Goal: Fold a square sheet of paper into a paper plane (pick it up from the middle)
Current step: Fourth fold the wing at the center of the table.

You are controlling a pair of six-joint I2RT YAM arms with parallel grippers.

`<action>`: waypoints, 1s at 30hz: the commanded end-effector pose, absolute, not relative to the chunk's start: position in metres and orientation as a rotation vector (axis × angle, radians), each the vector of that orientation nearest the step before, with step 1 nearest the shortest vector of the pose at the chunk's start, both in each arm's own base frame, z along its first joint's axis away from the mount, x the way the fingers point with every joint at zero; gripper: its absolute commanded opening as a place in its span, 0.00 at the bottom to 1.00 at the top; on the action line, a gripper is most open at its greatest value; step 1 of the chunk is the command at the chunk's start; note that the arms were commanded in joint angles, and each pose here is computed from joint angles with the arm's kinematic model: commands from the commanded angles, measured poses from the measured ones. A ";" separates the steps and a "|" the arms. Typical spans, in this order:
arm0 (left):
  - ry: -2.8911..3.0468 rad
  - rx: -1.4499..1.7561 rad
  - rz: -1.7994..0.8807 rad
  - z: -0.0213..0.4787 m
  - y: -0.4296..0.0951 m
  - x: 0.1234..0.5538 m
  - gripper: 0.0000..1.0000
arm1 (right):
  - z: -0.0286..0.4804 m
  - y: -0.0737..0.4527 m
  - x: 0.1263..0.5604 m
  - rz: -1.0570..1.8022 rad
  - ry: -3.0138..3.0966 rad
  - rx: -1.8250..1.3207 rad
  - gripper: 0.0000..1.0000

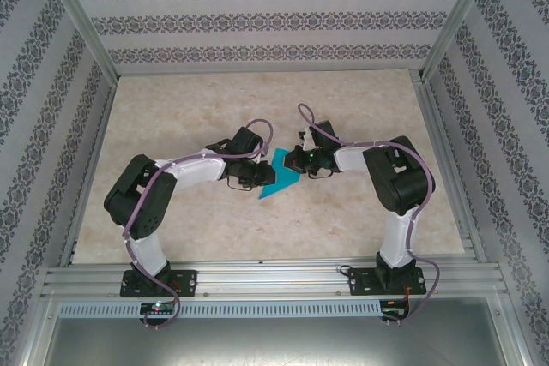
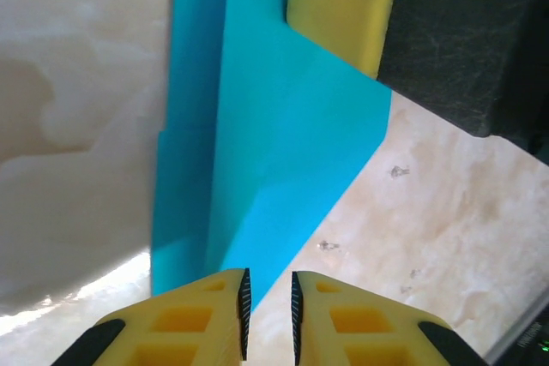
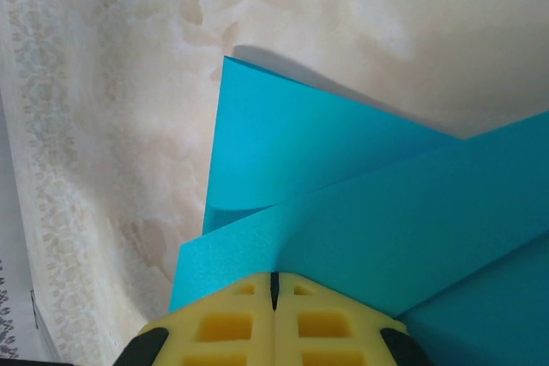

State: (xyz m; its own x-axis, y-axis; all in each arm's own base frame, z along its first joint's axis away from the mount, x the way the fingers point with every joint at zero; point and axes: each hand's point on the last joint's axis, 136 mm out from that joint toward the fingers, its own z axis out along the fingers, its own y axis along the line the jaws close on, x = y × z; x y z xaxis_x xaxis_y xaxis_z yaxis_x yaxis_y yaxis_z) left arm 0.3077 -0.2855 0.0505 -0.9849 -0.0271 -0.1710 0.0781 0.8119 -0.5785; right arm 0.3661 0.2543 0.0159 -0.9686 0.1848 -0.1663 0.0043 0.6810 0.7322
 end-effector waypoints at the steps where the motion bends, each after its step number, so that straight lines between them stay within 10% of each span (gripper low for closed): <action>1: 2.845 -0.023 -0.995 0.050 -0.290 0.300 0.23 | -0.043 0.225 0.339 0.921 2.870 0.258 0.00; 30: 2.877 -0.083 -0.946 0.040 -0.280 0.293 0.22 | -0.054 0.222 0.332 0.891 2.922 0.263 0.00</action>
